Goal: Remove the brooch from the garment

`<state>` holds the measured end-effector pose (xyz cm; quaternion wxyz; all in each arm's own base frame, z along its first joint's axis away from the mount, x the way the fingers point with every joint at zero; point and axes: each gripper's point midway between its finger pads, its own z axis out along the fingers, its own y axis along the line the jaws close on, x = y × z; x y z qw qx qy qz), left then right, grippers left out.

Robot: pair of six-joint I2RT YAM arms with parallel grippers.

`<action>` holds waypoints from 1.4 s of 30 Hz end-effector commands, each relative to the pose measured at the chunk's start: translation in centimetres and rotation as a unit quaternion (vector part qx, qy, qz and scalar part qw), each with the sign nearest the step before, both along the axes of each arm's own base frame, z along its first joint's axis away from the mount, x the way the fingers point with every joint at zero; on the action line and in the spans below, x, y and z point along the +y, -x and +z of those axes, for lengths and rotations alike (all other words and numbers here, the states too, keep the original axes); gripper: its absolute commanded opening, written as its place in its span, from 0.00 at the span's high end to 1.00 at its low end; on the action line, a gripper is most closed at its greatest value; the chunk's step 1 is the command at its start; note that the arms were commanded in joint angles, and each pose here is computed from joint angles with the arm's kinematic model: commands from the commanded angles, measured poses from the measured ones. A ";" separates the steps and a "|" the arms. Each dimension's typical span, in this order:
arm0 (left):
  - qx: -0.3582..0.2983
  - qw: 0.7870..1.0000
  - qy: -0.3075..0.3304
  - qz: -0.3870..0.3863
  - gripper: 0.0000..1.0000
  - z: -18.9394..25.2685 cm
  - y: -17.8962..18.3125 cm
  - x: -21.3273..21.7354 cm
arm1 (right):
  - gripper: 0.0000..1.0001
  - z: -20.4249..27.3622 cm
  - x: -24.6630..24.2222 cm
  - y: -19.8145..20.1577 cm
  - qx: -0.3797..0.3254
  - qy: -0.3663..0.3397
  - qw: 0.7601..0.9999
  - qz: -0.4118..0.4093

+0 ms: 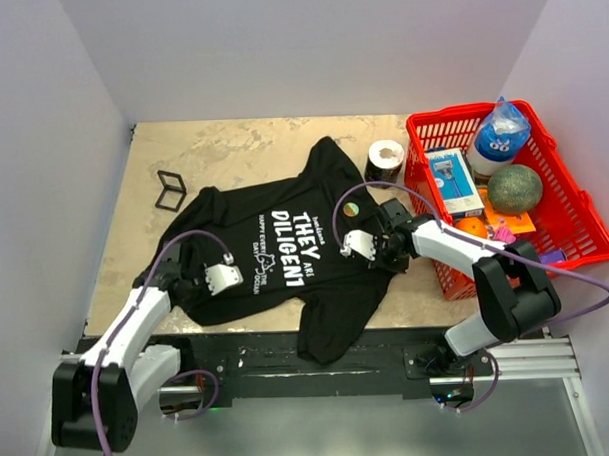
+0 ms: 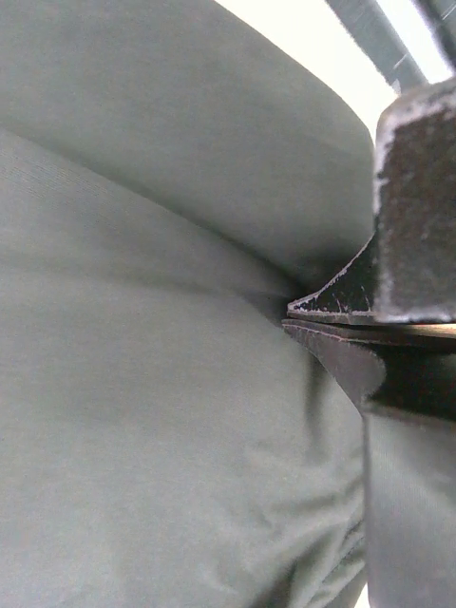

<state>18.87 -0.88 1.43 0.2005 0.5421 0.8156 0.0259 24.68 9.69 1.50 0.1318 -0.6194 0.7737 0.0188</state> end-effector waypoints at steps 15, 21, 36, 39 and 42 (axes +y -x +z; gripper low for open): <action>-0.114 0.969 0.218 0.021 0.90 15.0 -13.9 -7.9 | 0.96 12.6 7.5 -10.0 -0.066 -0.200 0.966 -0.148; -0.048 0.938 0.323 0.112 0.79 13.9 -21.1 -12.5 | 0.84 10.1 9.3 -16.6 -0.061 -0.218 0.958 -0.176; 0.046 0.943 0.276 0.180 0.77 4.8 -22.9 -11.8 | 0.39 6.4 10.6 -19.9 -0.086 -0.210 0.941 -0.252; 0.054 0.942 0.272 0.189 0.77 4.1 -22.5 -11.7 | 0.40 6.1 10.7 -19.7 -0.106 -0.185 0.944 -0.250; 0.055 0.943 0.268 0.192 0.77 3.8 -22.2 -11.5 | 0.41 6.2 10.8 -19.8 -0.130 -0.169 0.944 -0.250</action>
